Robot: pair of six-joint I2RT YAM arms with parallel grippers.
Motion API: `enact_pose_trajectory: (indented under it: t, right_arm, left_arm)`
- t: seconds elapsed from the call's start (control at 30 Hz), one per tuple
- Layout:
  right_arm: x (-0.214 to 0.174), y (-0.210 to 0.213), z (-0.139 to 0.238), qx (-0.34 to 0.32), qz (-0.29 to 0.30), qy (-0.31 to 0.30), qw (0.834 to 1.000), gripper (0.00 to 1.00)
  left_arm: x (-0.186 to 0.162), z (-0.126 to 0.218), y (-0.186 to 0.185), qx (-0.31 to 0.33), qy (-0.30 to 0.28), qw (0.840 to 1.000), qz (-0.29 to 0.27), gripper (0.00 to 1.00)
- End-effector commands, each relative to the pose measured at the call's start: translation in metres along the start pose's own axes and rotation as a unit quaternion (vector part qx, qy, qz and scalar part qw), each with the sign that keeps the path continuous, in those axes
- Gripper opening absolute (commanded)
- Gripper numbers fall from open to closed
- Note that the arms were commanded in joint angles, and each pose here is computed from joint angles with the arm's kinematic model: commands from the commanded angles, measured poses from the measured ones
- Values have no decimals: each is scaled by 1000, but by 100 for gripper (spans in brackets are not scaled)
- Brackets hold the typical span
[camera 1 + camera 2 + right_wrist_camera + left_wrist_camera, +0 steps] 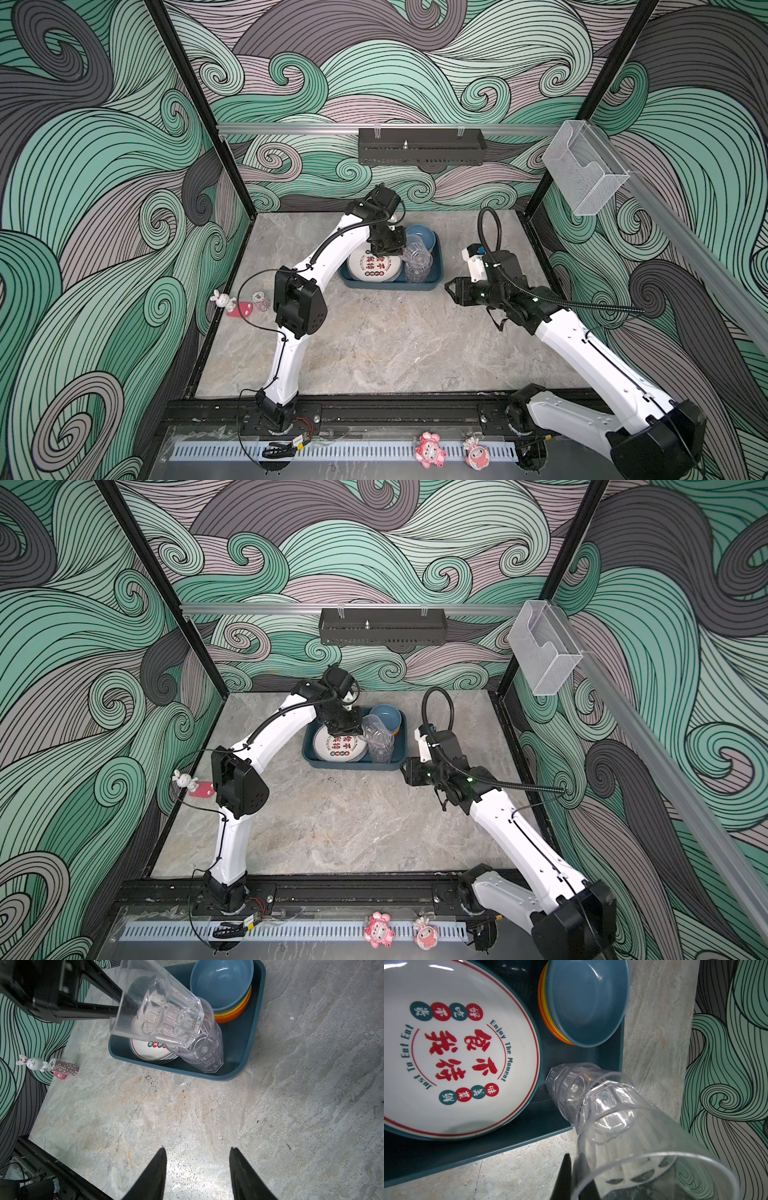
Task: Place the mixed dishes into the plastic bin
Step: 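Carry the cup over the bin and lower it onto the stacked cups, then press the cup into the stack and open the left gripper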
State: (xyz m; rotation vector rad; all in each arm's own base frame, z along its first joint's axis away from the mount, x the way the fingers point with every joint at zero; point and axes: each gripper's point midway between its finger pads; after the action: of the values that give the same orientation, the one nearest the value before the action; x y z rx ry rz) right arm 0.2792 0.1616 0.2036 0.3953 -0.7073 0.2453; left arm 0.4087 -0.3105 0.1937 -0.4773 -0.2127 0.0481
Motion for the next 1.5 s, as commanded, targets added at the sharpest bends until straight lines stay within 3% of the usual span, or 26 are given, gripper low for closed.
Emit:
enact_pose_trajectory:
  t: [0.0,0.83,1.2,1.47]
  right_arm:
    - [0,-1,-2,4,-6,-4,1000,50]
    - [-1,-5,-5,10,-19,-8,1000,50]
    - [-1,-7,-6,13,-25,-8,1000,50]
    - [0,-7,-5,14,-26,-9,1000,50]
  left_arm:
    - [1,5,0,18,-6,1000,-20,0]
    - [4,-10,-7,64,-24,995,-70,0]
    - [5,-9,-18,44,-26,996,-72,20]
    - [7,4,-25,32,-39,996,-73,22]
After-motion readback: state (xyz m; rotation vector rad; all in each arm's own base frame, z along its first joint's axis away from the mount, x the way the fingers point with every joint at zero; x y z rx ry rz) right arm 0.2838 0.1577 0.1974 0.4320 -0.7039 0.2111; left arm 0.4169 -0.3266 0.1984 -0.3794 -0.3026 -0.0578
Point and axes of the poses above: each gripper's point midway between its finger pads, its own z axis back along the fingers, its own y axis along the line the jaws close on, x = y × z, and after that the axes turned 5 degrees about z, right-handed
